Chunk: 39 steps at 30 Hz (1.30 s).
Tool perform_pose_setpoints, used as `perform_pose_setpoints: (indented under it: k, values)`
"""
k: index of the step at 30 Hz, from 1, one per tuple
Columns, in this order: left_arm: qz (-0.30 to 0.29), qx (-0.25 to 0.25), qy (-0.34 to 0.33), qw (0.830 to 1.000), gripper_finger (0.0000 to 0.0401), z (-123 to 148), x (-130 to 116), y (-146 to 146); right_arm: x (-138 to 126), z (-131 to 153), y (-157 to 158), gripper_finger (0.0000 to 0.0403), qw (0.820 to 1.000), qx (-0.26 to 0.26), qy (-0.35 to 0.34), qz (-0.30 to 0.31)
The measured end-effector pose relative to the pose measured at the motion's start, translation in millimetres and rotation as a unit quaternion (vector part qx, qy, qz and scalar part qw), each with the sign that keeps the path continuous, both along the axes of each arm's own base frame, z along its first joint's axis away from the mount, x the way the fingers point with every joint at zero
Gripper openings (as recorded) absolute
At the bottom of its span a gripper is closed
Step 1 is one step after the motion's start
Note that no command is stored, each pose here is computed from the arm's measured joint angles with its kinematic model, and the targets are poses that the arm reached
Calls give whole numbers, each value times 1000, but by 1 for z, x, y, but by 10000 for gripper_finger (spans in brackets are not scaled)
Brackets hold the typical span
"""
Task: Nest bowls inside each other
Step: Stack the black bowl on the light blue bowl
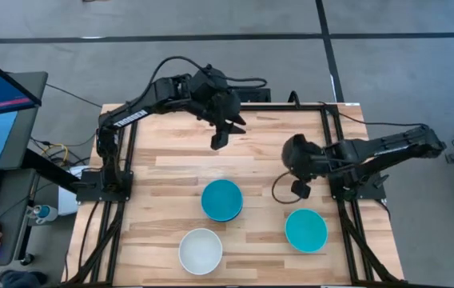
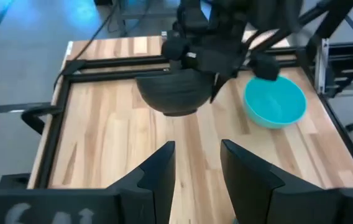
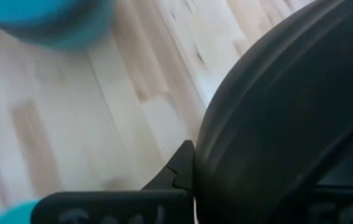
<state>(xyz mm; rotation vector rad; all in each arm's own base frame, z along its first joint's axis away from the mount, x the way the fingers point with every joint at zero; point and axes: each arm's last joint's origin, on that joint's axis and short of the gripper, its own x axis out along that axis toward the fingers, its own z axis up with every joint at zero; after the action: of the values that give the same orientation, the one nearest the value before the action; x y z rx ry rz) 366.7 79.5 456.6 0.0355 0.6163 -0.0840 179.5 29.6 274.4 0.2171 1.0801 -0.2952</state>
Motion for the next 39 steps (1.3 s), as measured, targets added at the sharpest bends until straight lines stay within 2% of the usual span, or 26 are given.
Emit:
perform_pose_setpoints:
  k: [7, 11, 13, 17, 23, 27, 31, 34, 36, 39]
  values:
    - [-26, 9, 1, 1000, 119, 1, 2, -16, 11, 17, 19, 35, 999, -3, -37, 9]
    - [-28, 29, 15, 999, 96, 1, -1, -28, 20, 20, 27, 35, 999, -4, -32, 23]
    - [-22, 40, 27, 999, 78, 5, -11, -31, 25, 21, 32, 35, 999, -6, -30, 30]
    - [-8, 15, 33, 999, 45, 22, -42, -36, 34, 21, 39, 35, 998, -23, -28, 50]
    - [10, 17, 23, 1000, 21, 29, -74, -51, 50, 27, 45, 35, 996, -36, -45, 71]
    - [60, 14, 20, 998, 18, 19, -103, -58, 61, 40, 48, 35, 994, -38, -75, 76]
    - [85, 8, -70, 994, 18, 4, -124, -65, 77, 52, 54, 35, 989, -45, -103, 94]
    - [100, -7, -122, 987, 18, -12, -134, -69, 96, 51, 60, 35, 986, -68, -86, 125]
    - [104, -18, -121, 987, 18, -25, -138, -70, 108, 46, 64, 35, 983, -83, -66, 148]
    - [109, -32, -86, 990, 18, -43, -143, -72, 129, 46, 72, 35, 976, -102, -61, 180]
